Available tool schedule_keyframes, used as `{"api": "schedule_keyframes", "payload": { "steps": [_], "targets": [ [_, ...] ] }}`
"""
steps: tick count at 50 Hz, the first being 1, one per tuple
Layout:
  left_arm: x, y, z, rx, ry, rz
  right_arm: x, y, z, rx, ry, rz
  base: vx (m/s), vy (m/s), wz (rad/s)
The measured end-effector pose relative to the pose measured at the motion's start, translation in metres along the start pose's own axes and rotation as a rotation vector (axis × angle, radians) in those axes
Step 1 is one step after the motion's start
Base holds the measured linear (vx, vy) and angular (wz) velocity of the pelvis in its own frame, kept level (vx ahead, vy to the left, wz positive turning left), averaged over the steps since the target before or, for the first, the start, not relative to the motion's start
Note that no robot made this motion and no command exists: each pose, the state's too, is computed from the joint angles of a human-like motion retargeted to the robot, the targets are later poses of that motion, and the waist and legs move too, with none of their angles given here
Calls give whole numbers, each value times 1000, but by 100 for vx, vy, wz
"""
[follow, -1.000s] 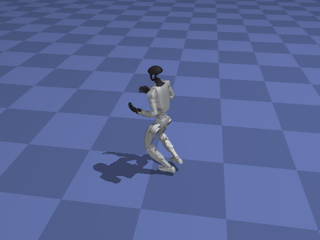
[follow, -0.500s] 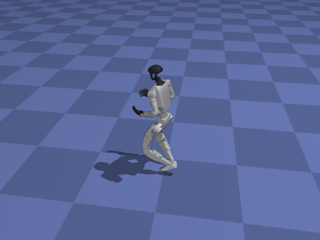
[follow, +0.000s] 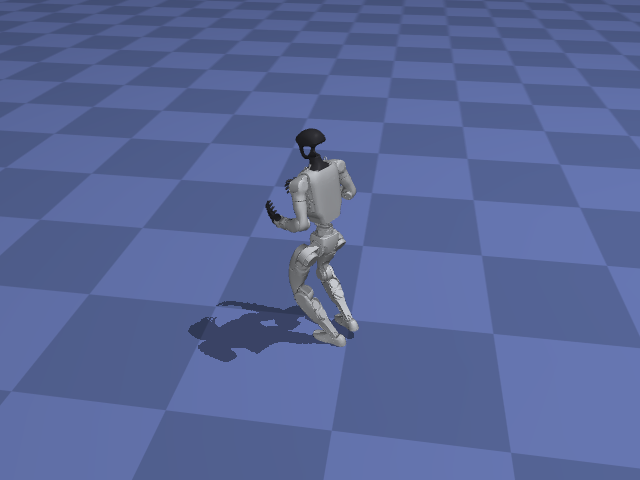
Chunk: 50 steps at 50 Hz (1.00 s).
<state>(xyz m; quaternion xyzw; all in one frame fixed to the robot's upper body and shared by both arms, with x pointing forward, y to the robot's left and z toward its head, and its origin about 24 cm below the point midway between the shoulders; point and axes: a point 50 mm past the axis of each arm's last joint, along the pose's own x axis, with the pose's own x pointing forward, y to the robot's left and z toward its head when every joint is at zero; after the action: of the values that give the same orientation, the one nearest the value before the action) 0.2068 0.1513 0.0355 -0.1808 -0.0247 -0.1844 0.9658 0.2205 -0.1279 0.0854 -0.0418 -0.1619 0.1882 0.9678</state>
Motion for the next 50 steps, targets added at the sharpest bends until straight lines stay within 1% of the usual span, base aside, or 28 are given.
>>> {"api": "schedule_keyframes", "payload": {
  "steps": [8,15,20,30,38,43,47,50],
  "targets": [
    [-3,-15,16,-63,-59,-129,-16,-8,-2,-2,36,-23,10,-2,-9],
    [-4,-18,13,-95,-45,-156,-9,-11,-10,14,64,-52,2,-1,-3],
    [-4,-17,11,-71,-36,-135,0,-8,-10,3,55,-28,0,0,0],
    [-3,-16,15,35,-51,-120,13,-6,4,-111,-13,49,-1,0,-1],
    [-2,-18,18,53,-66,-115,45,-1,48,-187,-231,106,-3,1,-11],
    [-11,-13,12,73,-16,-115,56,-2,74,-172,-352,118,2,5,-31],
    [-32,-2,16,132,22,-105,47,-21,98,-177,-450,32,3,4,-18],
    [-46,3,27,173,15,-90,32,-43,110,-190,-495,-101,4,2,10]
  ]
}}
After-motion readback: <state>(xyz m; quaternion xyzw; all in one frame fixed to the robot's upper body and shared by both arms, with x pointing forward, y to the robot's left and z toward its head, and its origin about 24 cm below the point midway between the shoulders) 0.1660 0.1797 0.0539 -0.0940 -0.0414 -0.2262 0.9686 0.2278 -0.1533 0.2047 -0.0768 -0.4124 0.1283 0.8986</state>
